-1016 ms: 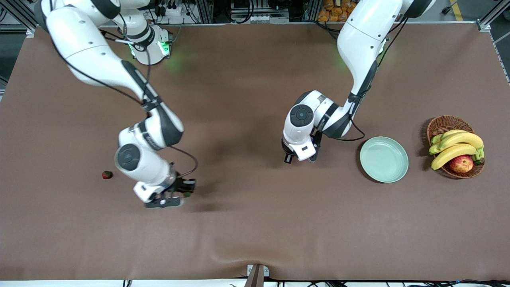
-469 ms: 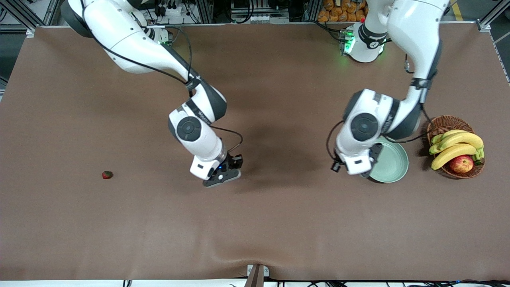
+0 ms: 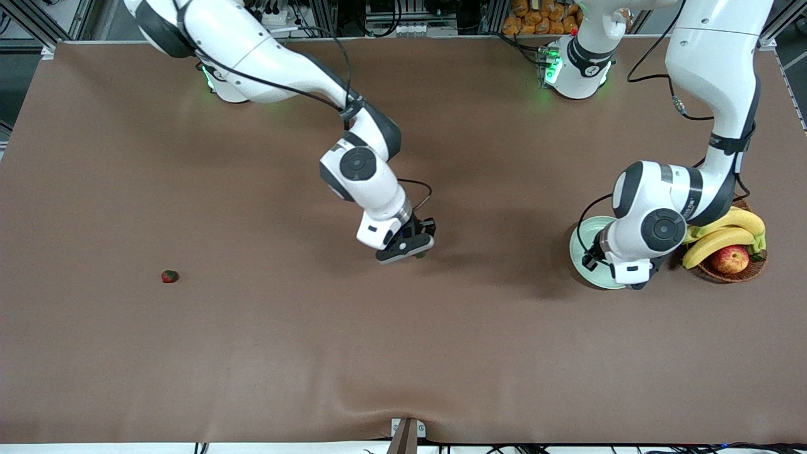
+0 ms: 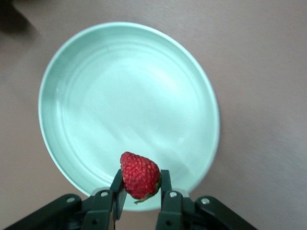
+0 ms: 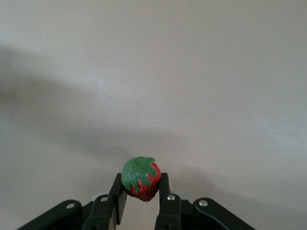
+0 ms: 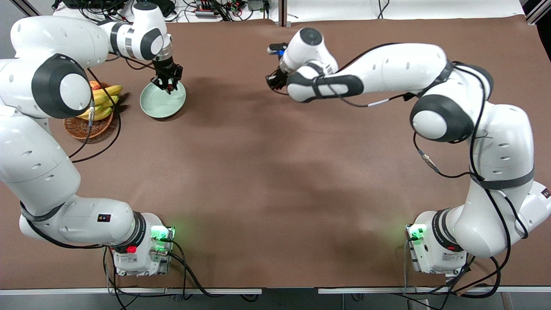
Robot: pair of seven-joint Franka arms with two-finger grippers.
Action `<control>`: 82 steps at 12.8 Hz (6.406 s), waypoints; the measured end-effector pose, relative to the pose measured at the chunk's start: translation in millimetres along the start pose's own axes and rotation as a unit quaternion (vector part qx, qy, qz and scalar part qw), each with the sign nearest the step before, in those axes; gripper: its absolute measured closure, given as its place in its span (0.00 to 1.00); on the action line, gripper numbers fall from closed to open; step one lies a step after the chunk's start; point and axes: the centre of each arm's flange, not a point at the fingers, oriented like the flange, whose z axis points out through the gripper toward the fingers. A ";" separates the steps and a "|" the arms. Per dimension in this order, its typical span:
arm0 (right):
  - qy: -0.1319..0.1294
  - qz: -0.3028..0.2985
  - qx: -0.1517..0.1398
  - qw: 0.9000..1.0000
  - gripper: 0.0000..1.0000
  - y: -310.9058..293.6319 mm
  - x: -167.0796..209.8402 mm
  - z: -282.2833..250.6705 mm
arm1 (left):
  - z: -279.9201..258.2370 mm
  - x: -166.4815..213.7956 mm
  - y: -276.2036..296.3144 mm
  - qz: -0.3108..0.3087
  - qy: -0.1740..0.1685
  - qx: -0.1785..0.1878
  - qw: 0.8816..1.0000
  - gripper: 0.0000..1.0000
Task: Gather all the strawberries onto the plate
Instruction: 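Release the strawberry onto the plate while the right gripper sets its strawberry down, then grasp the mid-table strawberry with the left gripper while the right gripper grasps another, then carry the strawberry to the plate while the right gripper carries the last one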
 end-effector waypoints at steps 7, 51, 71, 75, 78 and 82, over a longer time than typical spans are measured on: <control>0.034 0.030 -0.020 0.999 0.64 -56.8 -27.5 70.7 | 35.8 18.6 -45.4 0.037 0.009 -0.007 0.999 0.51; -0.118 0.289 -0.150 0.938 0.00 629.8 -54.8 -123.1 | 36.2 -317.0 202.4 0.382 0.103 -0.093 0.914 0.30; -0.099 0.142 -0.109 0.979 0.67 559.2 8.1 -144.5 | -39.1 -39.4 2.5 0.374 -0.006 -0.028 0.927 0.67; -0.081 0.051 -0.072 0.993 0.67 455.7 49.2 -134.0 | -4.4 -16.3 -26.9 0.381 0.013 -0.014 0.925 0.67; -0.054 -0.023 -0.058 0.997 0.67 355.5 76.0 -121.5 | 15.8 5.0 -40.9 0.386 0.032 -0.015 0.922 0.50; -0.015 -0.110 -0.034 0.993 0.67 234.0 71.8 -85.9 | -2.7 13.0 -39.2 0.382 0.053 -0.024 0.922 0.10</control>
